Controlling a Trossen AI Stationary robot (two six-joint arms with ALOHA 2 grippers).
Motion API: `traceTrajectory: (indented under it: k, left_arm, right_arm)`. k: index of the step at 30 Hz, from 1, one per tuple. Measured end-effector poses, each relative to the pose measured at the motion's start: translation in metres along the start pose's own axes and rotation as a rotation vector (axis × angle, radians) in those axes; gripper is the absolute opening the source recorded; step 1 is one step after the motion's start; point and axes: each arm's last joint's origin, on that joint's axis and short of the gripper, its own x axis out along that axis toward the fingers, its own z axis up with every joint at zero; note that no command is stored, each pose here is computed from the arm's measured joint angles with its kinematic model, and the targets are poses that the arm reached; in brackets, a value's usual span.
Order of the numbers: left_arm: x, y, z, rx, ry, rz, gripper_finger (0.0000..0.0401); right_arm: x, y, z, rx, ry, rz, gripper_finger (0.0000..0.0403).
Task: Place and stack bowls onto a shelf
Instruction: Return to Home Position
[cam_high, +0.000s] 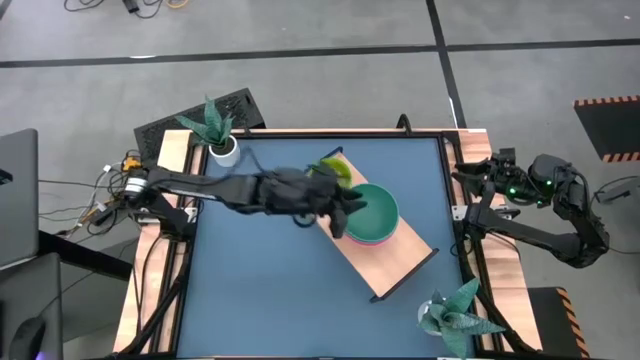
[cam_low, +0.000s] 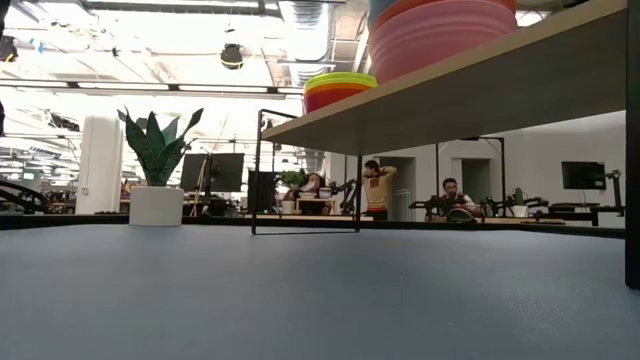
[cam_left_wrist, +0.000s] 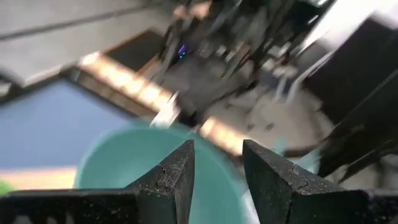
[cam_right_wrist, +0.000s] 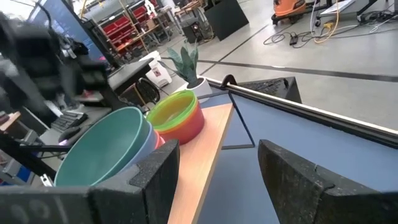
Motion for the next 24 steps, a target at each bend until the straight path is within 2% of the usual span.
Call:
traceTrajectory:
  k: [4, 7, 11, 15, 17, 21, 24]
  left_arm:
    - [-0.029, -0.014, 0.028, 0.027, -0.061, -0.100, 0.0119]
    - [-0.045, -0.016, 0.032, 0.115, 0.000, -0.140, 0.0119]
    - [-0.080, -0.010, 0.043, 0.052, 0.059, -0.065, 0.0119]
    - [-0.113, 0.001, 0.049, 0.042, 0.117, 0.066, 0.0119]
    - [-0.126, 0.002, 0.049, 0.045, 0.137, 0.089, 0.0119]
    - [-0.155, -0.003, 0.052, 0.205, 0.060, 0.100, 0.0119]
    - [-0.176, 0.003, 0.046, 0.232, -0.016, 0.160, 0.0119]
  right_arm:
    - [0.000, -0.001, -0.001, -0.001, 0.014, -0.008, 0.0245]
    - [0.000, -0.001, -0.002, -0.010, 0.020, -0.014, 0.0245]
    - [0.000, 0.001, 0.002, 0.030, -0.013, 0.017, 0.0245]
    - [-0.002, 0.012, 0.014, -0.038, -0.106, 0.209, 0.0245]
    - [-0.004, 0.016, 0.021, -0.058, -0.170, 0.274, 0.0245]
    - [-0.007, 0.020, 0.029, -0.095, -0.259, 0.318, 0.0245]
    - [-0.012, 0.022, 0.032, -0.105, -0.314, 0.343, 0.0245]
